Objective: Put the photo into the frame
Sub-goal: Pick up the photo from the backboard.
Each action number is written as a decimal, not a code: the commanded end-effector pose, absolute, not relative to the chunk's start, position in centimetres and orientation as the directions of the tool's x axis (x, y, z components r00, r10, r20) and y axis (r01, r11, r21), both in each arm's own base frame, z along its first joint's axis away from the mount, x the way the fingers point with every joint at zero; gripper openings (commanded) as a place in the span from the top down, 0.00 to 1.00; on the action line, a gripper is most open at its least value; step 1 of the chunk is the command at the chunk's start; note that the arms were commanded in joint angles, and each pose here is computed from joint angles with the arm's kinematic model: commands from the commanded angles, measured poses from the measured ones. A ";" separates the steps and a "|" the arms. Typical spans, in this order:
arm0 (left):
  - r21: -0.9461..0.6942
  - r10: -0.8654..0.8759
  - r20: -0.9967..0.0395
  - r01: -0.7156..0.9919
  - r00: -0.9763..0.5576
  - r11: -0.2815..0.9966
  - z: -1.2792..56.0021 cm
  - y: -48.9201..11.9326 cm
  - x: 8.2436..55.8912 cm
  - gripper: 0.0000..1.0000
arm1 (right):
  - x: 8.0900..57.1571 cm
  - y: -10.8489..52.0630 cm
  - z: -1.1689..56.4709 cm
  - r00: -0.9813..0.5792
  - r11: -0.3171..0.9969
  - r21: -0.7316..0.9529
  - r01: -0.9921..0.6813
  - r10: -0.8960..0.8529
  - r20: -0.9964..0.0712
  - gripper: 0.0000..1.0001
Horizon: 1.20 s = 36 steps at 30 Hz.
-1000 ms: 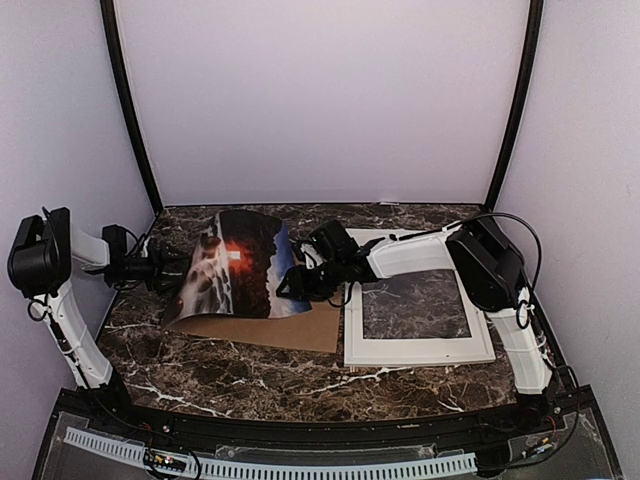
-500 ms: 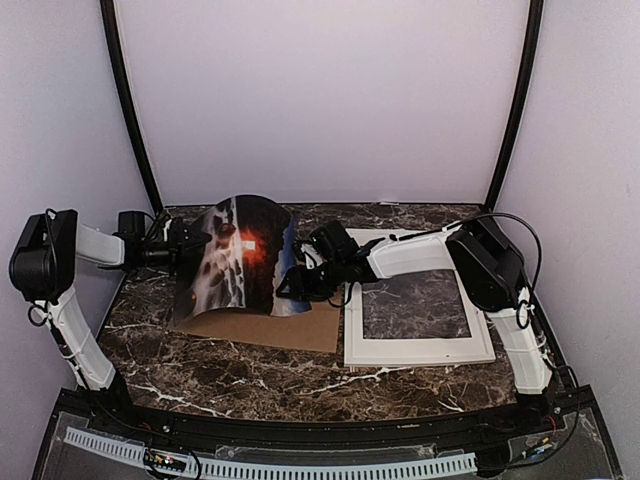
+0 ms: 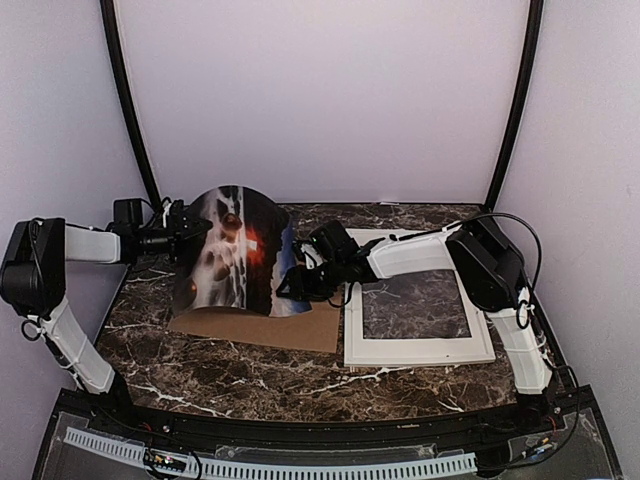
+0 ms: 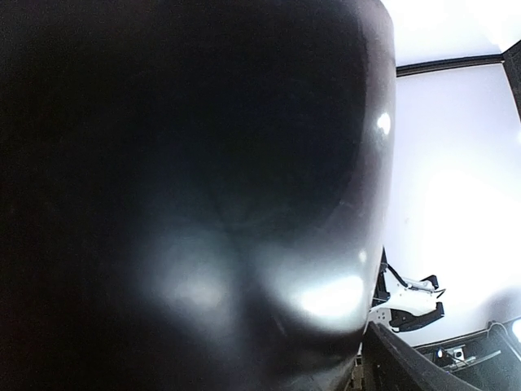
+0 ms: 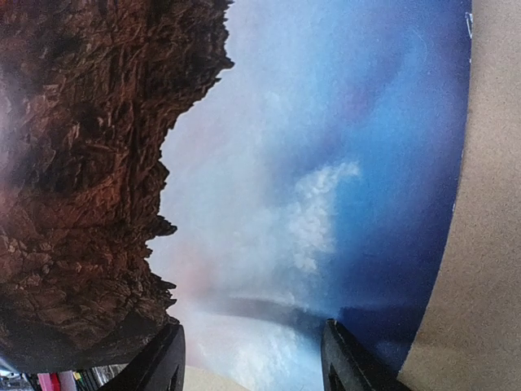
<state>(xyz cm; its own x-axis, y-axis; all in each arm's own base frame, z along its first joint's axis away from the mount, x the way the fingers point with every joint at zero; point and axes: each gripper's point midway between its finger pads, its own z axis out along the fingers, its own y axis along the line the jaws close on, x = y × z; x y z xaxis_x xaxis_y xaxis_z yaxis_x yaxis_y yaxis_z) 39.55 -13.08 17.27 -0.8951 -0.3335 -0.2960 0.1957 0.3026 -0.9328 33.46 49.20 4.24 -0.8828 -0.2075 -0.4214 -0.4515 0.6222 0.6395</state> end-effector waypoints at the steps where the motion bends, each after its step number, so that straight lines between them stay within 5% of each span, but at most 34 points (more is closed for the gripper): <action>1: -0.897 -0.312 -0.390 0.281 -0.866 0.341 20.5 -13.0 39.2 0.11 | 31.4 46.7 -1.6 -0.928 0.723 0.584 -0.368 -0.250 -0.276 0.42; 28: -0.825 -0.331 -0.437 0.226 -0.836 0.518 22.2 -8.9 37.2 0.10 | 31.5 47.1 -2.1 -0.932 0.723 0.589 -0.360 -0.245 -0.267 0.43; 36: -0.822 -0.338 -0.390 0.158 -0.856 0.548 20.1 -8.3 37.3 0.24 | 31.3 47.2 -2.2 -0.932 0.724 0.589 -0.360 -0.249 -0.264 0.43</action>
